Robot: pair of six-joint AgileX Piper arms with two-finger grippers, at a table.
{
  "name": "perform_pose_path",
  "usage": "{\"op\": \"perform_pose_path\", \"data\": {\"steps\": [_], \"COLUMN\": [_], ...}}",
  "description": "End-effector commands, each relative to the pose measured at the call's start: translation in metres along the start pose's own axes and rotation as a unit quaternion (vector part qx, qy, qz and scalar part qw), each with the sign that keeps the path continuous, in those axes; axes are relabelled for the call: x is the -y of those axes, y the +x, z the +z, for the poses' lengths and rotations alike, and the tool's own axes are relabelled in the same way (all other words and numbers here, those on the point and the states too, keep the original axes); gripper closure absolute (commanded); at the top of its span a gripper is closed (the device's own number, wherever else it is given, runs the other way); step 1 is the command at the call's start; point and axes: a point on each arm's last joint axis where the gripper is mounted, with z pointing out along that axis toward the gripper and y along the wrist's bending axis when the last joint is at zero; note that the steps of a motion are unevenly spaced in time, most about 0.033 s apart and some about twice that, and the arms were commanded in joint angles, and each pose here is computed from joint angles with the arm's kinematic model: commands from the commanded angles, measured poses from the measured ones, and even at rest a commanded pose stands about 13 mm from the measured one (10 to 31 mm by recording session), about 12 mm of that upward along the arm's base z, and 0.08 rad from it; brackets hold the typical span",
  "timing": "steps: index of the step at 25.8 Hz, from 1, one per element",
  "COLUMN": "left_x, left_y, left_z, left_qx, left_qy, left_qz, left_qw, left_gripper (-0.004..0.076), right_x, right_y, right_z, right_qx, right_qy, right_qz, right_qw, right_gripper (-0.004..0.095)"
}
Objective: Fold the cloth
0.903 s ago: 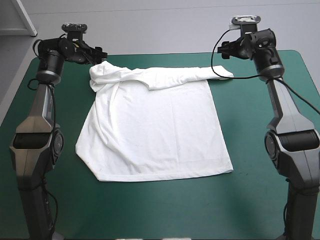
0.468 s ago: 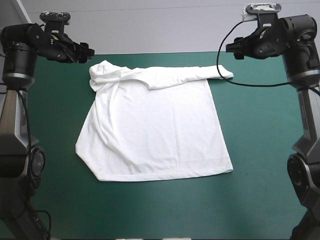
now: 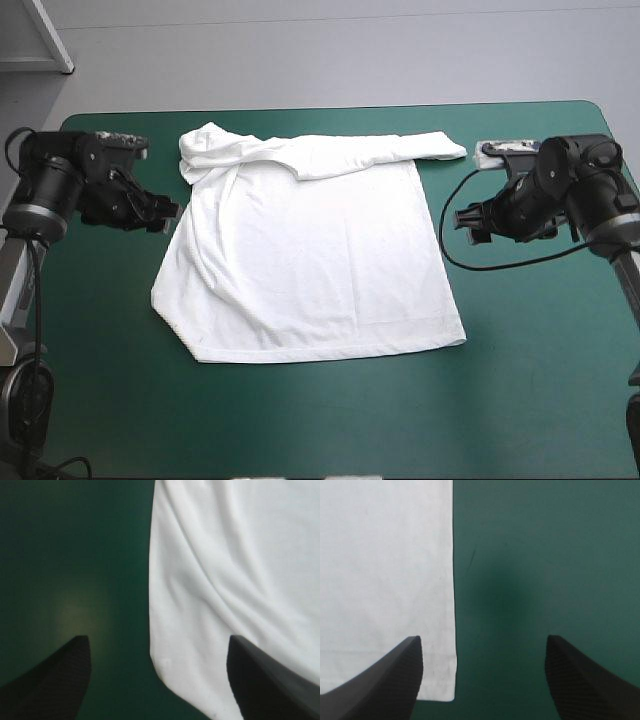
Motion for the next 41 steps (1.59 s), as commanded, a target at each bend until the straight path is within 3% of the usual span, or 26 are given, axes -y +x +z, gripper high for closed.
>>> {"op": "perform_pose_path", "data": {"steps": [1, 8, 18, 21, 25, 27, 29, 36, 38, 41], "left_x": [0.003, 0.011, 0.014, 0.017, 0.019, 0.019, 0.020, 0.020, 0.021, 0.022], "left_y": [0.016, 0.045, 0.080, 0.082, 0.081, 0.081, 0.082, 0.083, 0.083, 0.081], "left_z": [0.012, 0.064, 0.106, 0.108, 0.107, 0.107, 0.107, 0.107, 0.107, 0.101], "left_qx": [0.005, -0.016, -0.031, -0.034, -0.031, -0.030, -0.034, -0.042, -0.043, -0.032], "left_qy": [0.006, 0.030, 0.026, 0.038, 0.050, 0.052, 0.053, 0.056, 0.058, 0.066], "left_qz": [-0.012, -0.032, -0.048, -0.058, -0.060, -0.055, -0.051, -0.049, -0.052, -0.060], "left_qw": [1.000, 0.999, 0.998, 0.997, 0.996, 0.997, 0.997, 0.996, 0.996, 0.996], "left_gripper": [0.0179, 0.0179, 0.0189, 0.0309, 0.0589, 0.0730, 0.0734, 0.0734, 0.0734, 0.0734], "right_x": [-0.002, -0.004, -0.015, -0.022, -0.039, -0.045, -0.044, -0.044, -0.049, -0.058], "right_y": [0.016, 0.039, 0.058, 0.062, 0.068, 0.072, 0.077, 0.088, 0.088, 0.088], "right_z": [-0.011, 0.008, 0.036, 0.044, 0.060, 0.071, 0.081, 0.116, 0.121, 0.121], "right_qx": [0.027, -0.017, -0.053, -0.048, -0.047, -0.041, -0.037, -0.071, -0.074, -0.062], "right_qy": [-0.014, -0.038, -0.073, -0.079, -0.084, -0.066, -0.038, -0.042, -0.062, -0.073], "right_qz": [0.004, -0.003, -0.006, -0.014, -0.031, -0.030, -0.025, -0.013, -0.016, -0.033], "right_qw": [1.000, 0.999, 0.996, 0.996, 0.995, 0.997, 0.998, 0.997, 0.995, 0.995], "right_gripper": [0.0267, 0.0327, 0.0328, 0.0332, 0.0354, 0.0359, 0.0359, 0.0360, 0.0438, 0.0759]}}
